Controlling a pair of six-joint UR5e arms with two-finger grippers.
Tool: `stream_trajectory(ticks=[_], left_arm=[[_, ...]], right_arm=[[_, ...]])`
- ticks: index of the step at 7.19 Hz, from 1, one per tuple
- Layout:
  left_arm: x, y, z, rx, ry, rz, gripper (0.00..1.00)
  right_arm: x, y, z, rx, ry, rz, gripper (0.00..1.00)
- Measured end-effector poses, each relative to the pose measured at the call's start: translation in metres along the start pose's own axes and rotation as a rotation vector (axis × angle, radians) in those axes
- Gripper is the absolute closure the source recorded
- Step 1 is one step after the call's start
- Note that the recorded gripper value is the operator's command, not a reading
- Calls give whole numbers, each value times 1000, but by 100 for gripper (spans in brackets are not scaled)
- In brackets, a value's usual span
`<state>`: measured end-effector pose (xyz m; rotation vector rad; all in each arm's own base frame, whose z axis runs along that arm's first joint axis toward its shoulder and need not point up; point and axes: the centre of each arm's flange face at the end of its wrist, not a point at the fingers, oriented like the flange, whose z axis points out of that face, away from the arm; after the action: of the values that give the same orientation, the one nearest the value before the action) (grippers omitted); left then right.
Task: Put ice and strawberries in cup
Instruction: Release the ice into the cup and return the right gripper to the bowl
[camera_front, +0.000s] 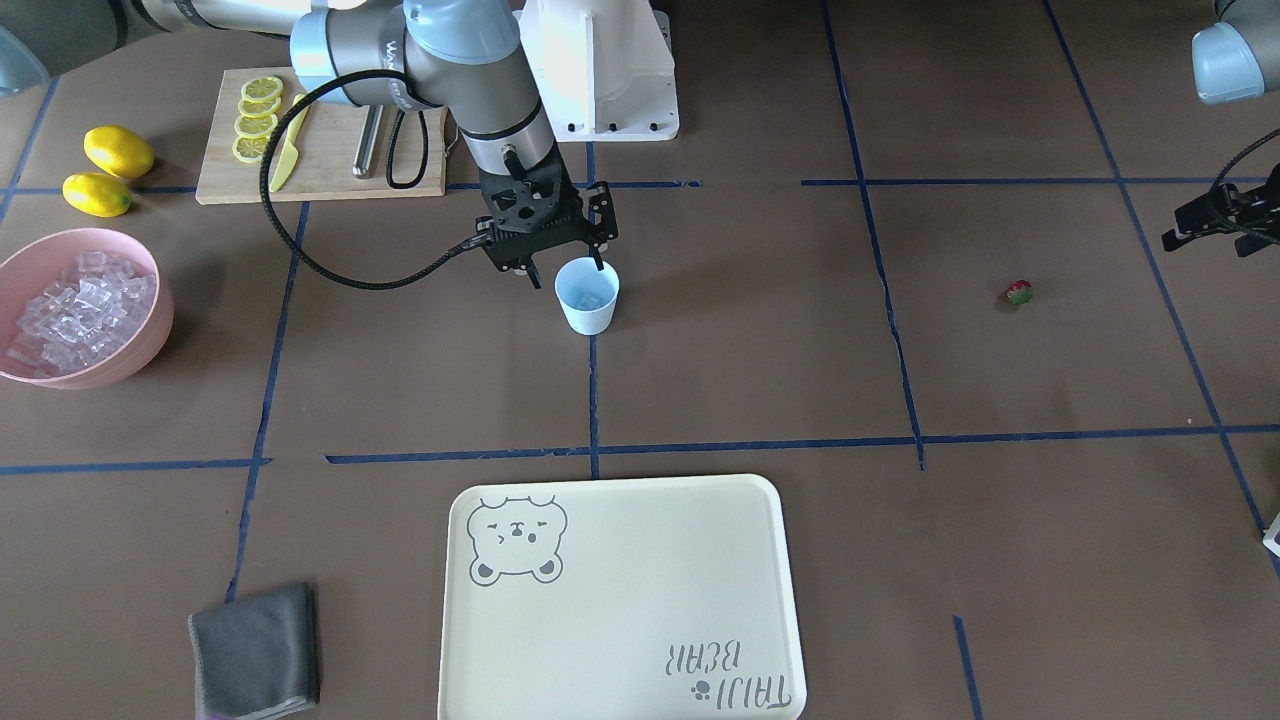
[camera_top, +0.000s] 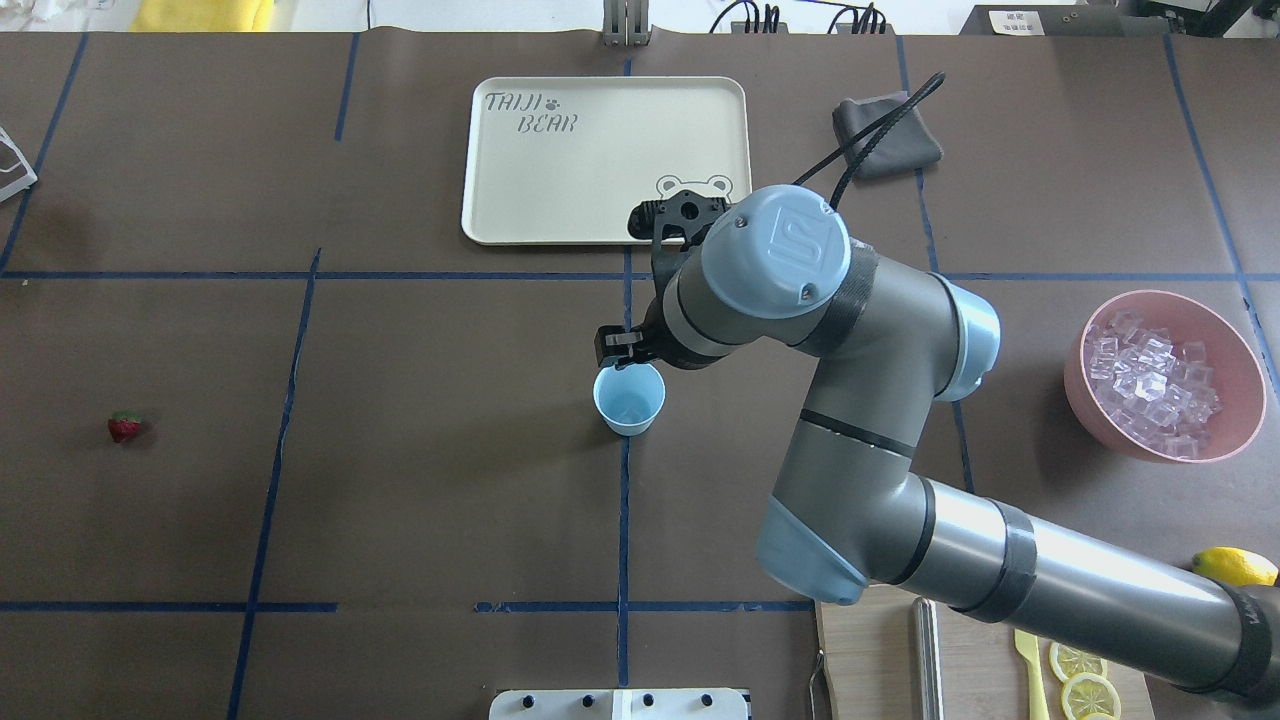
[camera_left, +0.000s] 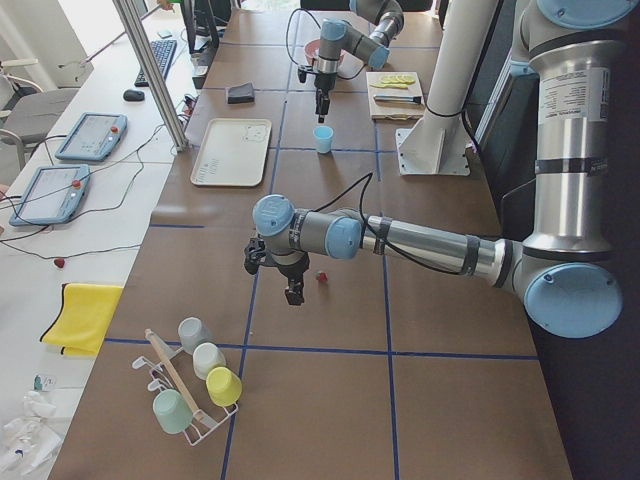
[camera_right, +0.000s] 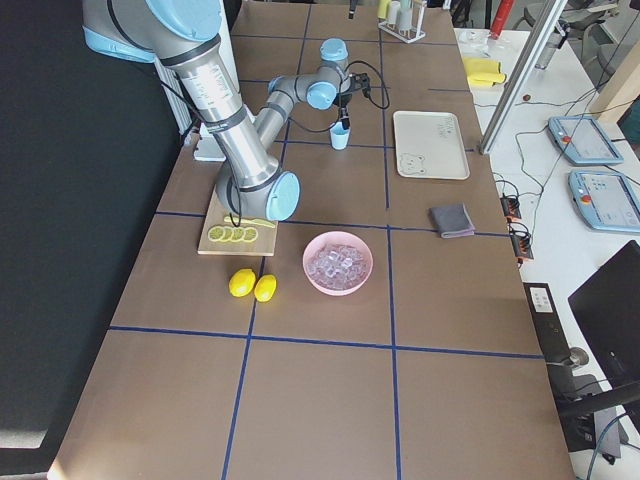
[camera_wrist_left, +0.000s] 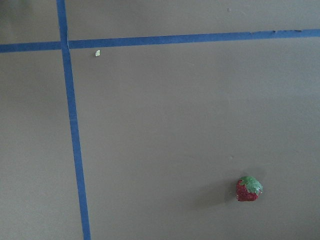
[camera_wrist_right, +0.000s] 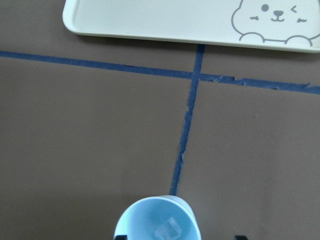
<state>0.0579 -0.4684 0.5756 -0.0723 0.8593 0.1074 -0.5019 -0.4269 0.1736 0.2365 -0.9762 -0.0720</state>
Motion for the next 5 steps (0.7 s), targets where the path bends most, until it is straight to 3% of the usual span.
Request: stream_trajectory(ticks=[5], left_arm=[[0, 0, 0, 0, -1, -53, 0]], right_arm=[[227, -38, -71, -53, 80, 75, 21]])
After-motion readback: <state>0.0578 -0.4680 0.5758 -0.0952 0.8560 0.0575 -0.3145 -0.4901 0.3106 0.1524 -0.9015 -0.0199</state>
